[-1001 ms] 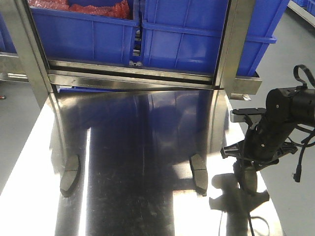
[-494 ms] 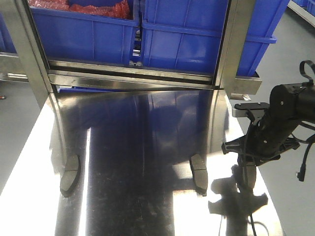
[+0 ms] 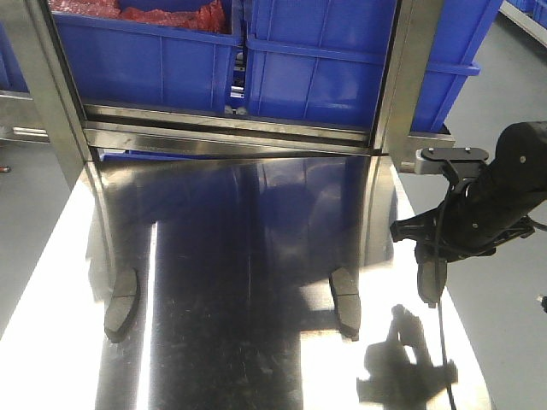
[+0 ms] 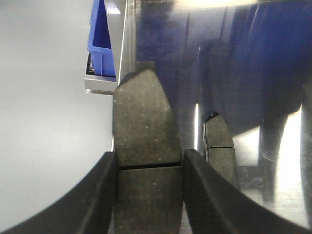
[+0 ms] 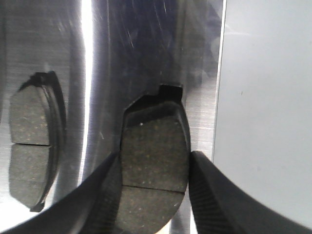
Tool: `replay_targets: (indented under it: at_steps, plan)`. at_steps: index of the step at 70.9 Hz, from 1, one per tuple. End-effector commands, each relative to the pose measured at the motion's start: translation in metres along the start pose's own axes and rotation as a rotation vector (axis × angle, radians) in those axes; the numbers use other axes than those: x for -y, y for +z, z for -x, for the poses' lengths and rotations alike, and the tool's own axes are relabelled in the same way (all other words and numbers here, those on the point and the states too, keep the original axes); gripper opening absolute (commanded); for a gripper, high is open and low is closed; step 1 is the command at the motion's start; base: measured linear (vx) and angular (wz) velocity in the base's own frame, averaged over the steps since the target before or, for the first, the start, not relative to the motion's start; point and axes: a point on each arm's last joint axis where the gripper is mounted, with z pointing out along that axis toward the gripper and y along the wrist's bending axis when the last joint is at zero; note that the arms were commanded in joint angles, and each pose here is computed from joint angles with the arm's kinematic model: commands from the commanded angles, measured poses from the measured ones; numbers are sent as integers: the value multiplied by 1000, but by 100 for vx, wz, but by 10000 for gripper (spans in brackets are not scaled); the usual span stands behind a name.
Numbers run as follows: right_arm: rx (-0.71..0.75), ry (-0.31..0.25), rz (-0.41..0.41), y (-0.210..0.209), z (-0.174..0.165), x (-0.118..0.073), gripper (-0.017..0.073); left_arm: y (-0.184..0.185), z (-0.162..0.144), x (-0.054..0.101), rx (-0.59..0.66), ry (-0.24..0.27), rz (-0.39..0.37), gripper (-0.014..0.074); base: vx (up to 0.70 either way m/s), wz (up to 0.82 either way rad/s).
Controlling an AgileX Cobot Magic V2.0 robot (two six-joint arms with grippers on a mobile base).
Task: Move and align brake pads A on conveyor
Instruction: 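Close the right gripper on the brake pad and lift it, then hold both brake pads raised above the steel table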
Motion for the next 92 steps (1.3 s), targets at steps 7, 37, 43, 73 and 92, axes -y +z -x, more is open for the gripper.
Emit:
replay_targets:
  at_steps: [7,37,43,73,92]
  plan:
    - [157,-3,13,-40,6,-1,86,-10,14,3,117,5,-23,118,0,0]
    - [319,-1,30,-94,-3,-1,86,-10,14,3,117,5,-23,118,0,0]
    - [337,-1,31,-101,-5,-1,86,-10,14,3,117,5,-23,118,0,0]
    - [373,-2,34,-106,-4,-1,87,-10,14,3,117,5,-23,118,0,0]
    - [373,-2,34,-106,-4,-1,88,-10,14,3,117,5,-23,118,0,0]
